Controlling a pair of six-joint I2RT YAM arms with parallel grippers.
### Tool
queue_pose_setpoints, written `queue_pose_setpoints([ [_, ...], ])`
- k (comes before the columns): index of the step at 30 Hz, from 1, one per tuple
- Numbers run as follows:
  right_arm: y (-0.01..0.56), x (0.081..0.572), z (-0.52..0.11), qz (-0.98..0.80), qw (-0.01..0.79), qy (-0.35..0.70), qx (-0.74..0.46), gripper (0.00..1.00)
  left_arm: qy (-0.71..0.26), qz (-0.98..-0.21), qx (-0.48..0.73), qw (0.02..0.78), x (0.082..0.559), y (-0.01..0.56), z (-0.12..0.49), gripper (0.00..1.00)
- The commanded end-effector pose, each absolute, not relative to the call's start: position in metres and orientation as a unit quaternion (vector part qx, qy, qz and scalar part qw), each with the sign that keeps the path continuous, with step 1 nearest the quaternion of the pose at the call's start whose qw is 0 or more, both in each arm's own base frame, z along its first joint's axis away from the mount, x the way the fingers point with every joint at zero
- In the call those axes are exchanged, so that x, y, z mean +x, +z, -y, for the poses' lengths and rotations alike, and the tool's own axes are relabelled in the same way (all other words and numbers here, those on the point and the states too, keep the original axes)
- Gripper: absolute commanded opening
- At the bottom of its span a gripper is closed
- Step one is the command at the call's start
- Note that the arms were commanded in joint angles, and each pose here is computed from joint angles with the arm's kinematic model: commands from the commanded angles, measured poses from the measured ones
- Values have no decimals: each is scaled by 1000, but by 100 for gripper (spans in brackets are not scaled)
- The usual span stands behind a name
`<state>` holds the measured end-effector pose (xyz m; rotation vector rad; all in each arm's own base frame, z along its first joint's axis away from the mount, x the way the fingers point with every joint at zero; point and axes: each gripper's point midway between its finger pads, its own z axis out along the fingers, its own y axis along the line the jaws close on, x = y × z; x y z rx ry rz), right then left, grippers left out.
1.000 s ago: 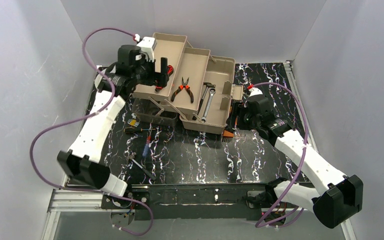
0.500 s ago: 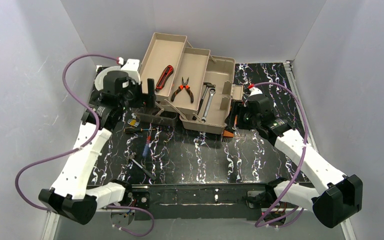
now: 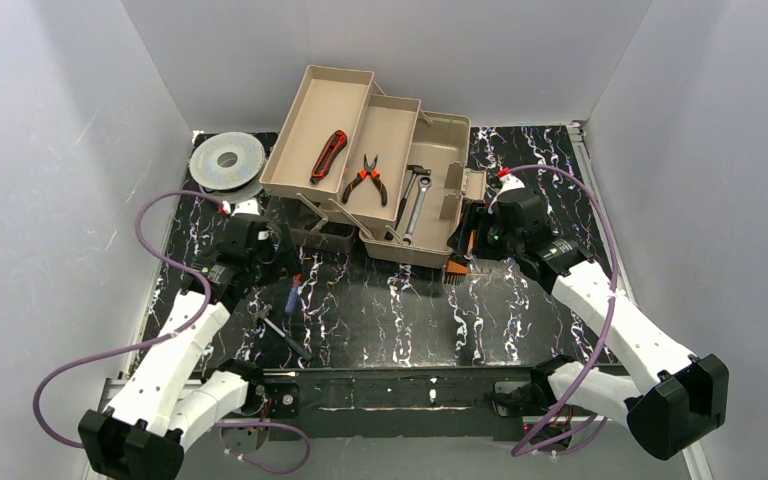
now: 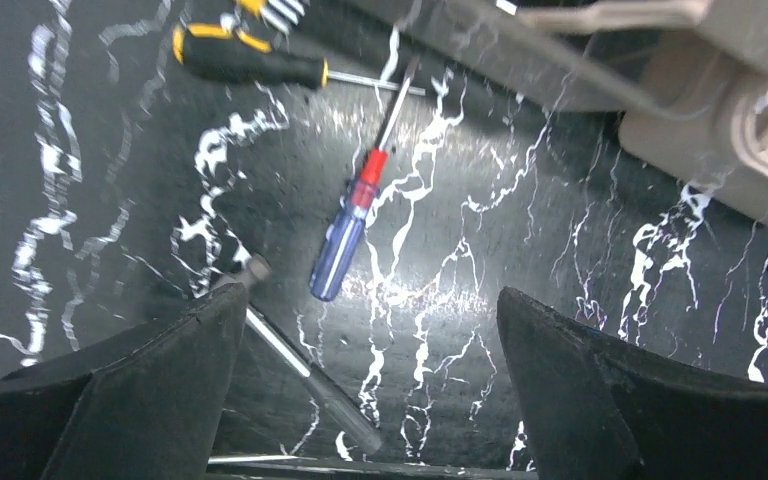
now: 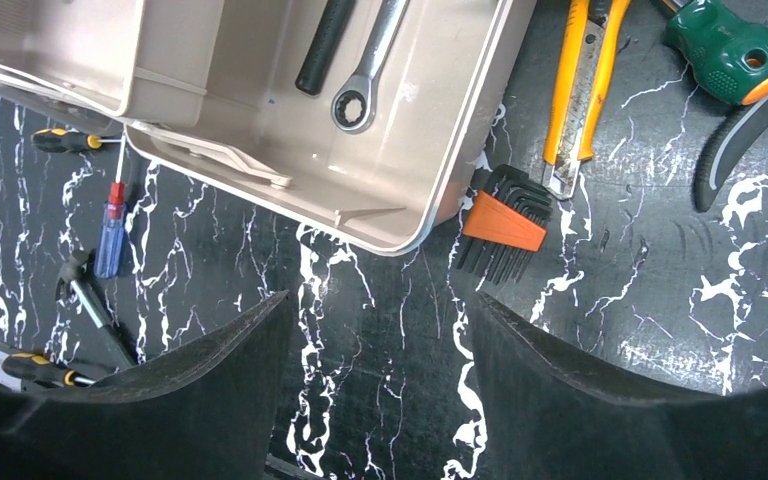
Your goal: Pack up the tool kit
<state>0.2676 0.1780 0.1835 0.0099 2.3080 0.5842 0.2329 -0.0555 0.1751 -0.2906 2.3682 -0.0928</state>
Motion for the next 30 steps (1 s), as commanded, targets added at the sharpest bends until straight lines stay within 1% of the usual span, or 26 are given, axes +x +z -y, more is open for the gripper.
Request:
queue_pose_setpoints([
  [1, 201, 270, -182, -882, 396, 255, 6, 72, -85, -928, -149, 330, 238, 140, 78, 95],
  [3, 202, 269, -181, -882, 396, 255, 6, 72, -76, -936, -143, 311, 243, 125, 80, 91],
  [5, 204, 268, -180, -881, 398, 254, 4, 72, -68, -944, -142, 291, 246, 110, 82, 84],
  [7, 206, 266, -179, -880, 400, 256, 3, 72, -64, -949, -140, 275, 248, 96, 84, 79],
  [11, 208, 263, -178, -878, 404, 258, 3, 72, -44, -955, -154, 251, 246, 64, 80, 77],
  [16, 206, 260, -176, -879, 402, 256, 3, 72, -23, -952, -182, 244, 241, 36, 72, 77],
  [19, 205, 259, -175, -880, 401, 255, 4, 72, -10, -954, -179, 240, 239, 28, 68, 72],
  [23, 202, 258, -174, -881, 399, 253, 3, 72, -14, -960, -175, 218, 234, 17, 71, 65],
  [30, 199, 260, -173, -882, 397, 252, 7, 72, -44, -961, -193, 196, 221, 4, 81, 63],
])
